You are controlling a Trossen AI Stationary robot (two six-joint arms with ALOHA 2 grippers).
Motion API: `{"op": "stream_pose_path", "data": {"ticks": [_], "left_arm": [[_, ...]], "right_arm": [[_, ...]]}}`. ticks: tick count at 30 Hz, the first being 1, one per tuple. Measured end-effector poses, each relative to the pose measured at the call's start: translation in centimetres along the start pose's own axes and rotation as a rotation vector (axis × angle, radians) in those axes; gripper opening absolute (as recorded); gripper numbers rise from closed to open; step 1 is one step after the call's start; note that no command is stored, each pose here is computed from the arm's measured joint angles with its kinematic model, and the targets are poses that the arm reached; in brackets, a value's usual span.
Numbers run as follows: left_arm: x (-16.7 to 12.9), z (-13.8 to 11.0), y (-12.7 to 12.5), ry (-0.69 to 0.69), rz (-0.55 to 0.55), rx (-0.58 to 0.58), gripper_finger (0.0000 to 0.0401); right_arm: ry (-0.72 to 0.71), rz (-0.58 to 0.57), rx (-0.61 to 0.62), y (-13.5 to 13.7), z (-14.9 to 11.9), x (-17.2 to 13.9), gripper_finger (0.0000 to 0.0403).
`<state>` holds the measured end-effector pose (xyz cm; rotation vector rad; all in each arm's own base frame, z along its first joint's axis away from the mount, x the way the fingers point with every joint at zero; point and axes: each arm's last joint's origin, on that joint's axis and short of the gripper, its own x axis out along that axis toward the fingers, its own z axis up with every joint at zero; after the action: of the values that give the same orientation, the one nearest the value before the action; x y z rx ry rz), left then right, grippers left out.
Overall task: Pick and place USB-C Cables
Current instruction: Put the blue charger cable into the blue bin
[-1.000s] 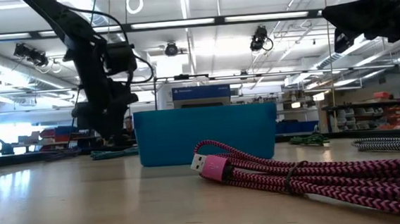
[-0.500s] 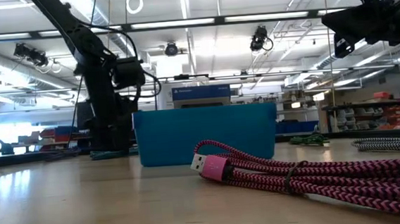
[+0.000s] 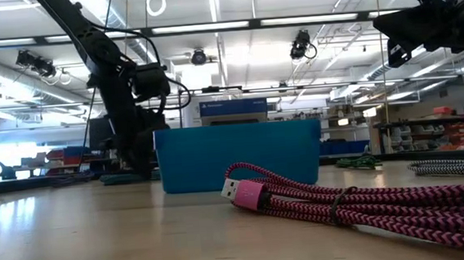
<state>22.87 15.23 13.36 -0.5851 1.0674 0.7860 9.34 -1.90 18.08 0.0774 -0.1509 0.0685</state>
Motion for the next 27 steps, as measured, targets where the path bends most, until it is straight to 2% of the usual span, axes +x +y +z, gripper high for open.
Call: {"op": "stream_pose_path", "data": {"ticks": [6,13,16,19,23,27], "left_arm": [[-1.1,0.8,-0.5,-0.01,-0.045,0.017,0.0024],[-7.4,4.4,-3.1,-0.137,-0.075,0.065,0.0024],[-10.3,5.3,-4.4,-0.187,-0.061,0.09,0.0024],[-12.5,5.8,-6.3,-0.237,-0.106,0.083,0.0024],[-14.3,5.6,-9.2,-0.292,-0.19,0.057,0.0024],[-14.9,4.0,-11.7,-0.333,-0.186,0.021,0.0024]], "right_arm": [[-0.001,0.0,0.033,0.0,0.0,0.0,0.0032],[-0.006,0.001,0.029,0.0,0.1,0.0,0.0032],[-0.015,0.002,0.026,0.0,0.2,0.0,0.0032],[-0.018,0.003,0.025,0.0,0.2,0.0,0.0032],[-0.023,0.003,0.024,0.0,0.2,0.0,0.0032],[-0.026,0.004,0.023,0.0,0.3,0.0,0.0032]]}}
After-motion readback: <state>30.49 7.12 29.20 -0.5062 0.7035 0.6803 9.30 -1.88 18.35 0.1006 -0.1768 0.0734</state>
